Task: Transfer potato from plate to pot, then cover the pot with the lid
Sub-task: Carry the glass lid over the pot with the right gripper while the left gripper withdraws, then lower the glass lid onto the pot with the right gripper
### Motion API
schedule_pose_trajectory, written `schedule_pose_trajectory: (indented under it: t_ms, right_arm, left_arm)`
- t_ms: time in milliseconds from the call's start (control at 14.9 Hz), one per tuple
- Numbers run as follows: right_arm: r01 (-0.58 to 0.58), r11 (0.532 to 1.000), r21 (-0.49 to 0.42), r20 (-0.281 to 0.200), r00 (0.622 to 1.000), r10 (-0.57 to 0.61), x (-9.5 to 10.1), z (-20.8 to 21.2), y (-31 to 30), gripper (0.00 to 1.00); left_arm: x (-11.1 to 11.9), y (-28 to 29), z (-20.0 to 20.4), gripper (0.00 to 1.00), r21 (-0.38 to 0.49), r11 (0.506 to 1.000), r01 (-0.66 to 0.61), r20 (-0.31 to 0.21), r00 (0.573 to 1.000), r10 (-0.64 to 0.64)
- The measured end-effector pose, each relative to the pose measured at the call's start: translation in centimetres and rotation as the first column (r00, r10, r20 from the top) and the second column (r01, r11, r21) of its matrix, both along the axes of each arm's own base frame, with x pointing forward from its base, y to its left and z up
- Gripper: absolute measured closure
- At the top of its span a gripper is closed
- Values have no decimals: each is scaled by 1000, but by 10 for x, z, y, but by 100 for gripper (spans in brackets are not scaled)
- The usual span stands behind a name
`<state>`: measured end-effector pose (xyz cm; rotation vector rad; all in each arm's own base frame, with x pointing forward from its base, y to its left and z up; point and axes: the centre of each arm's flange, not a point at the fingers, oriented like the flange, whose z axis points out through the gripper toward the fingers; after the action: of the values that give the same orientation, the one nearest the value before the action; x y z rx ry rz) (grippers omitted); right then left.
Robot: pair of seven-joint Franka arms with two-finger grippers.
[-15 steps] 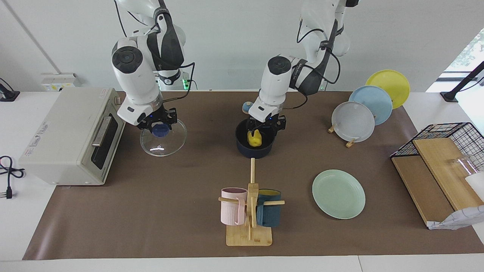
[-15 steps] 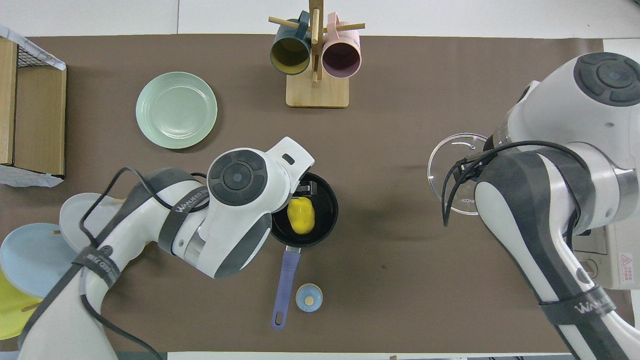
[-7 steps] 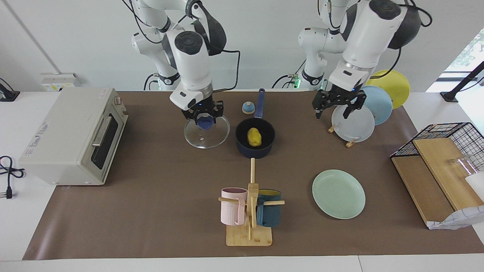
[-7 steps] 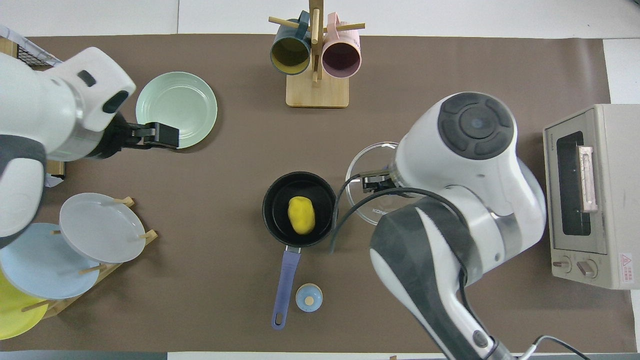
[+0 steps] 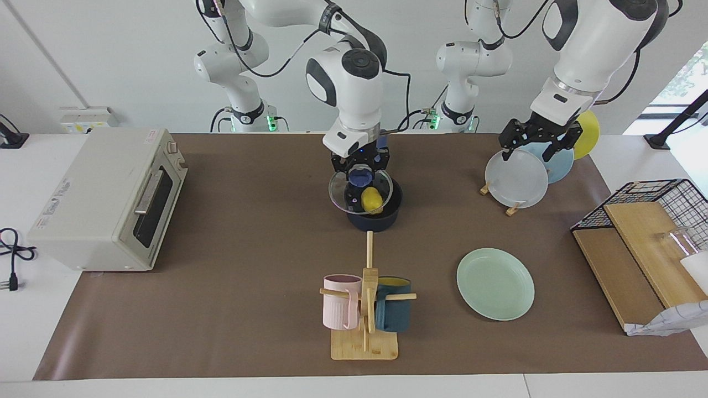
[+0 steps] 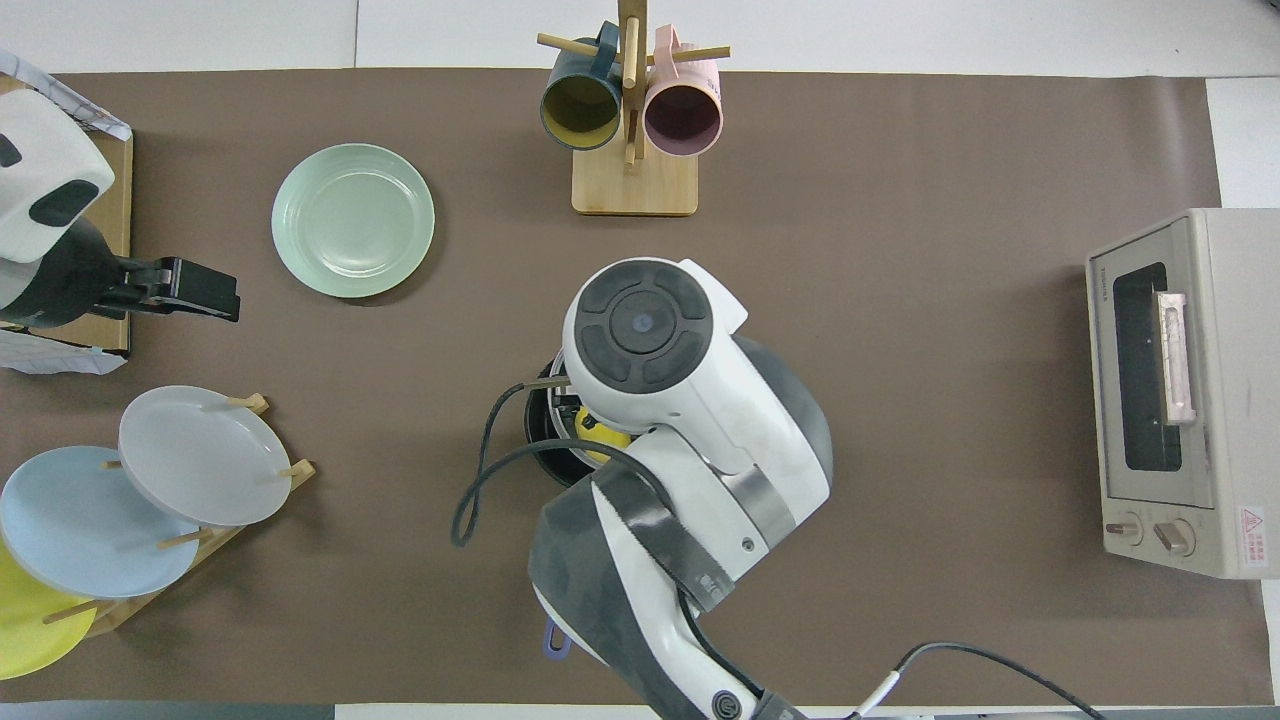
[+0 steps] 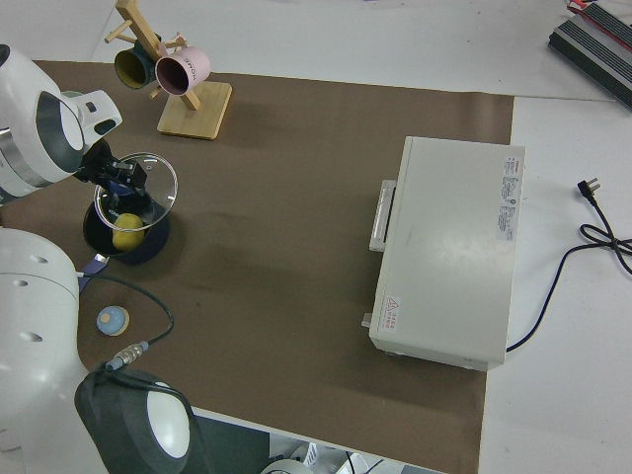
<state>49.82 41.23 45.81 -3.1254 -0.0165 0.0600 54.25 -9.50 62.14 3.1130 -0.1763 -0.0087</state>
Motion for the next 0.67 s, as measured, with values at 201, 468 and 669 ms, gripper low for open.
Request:
schedule_pose_trajectory:
  t_ms: [201,468,669]
  right_arm:
    - [21,1000,-7,1,1000,-21,-8,-12,16,34]
    - [37,999,5,16,999,-37,-10,-25,18,34]
    - [32,999,6,17,999,-32,-19,-41,24,34]
  left_arm:
    - [-2,1,12,0,-1,1000,-1,5,1000,1]
    - [-1,9,10,0,0,1000,-15,-1,1000,15]
    - [1,24,10,0,1,999,-36,-3,999,36]
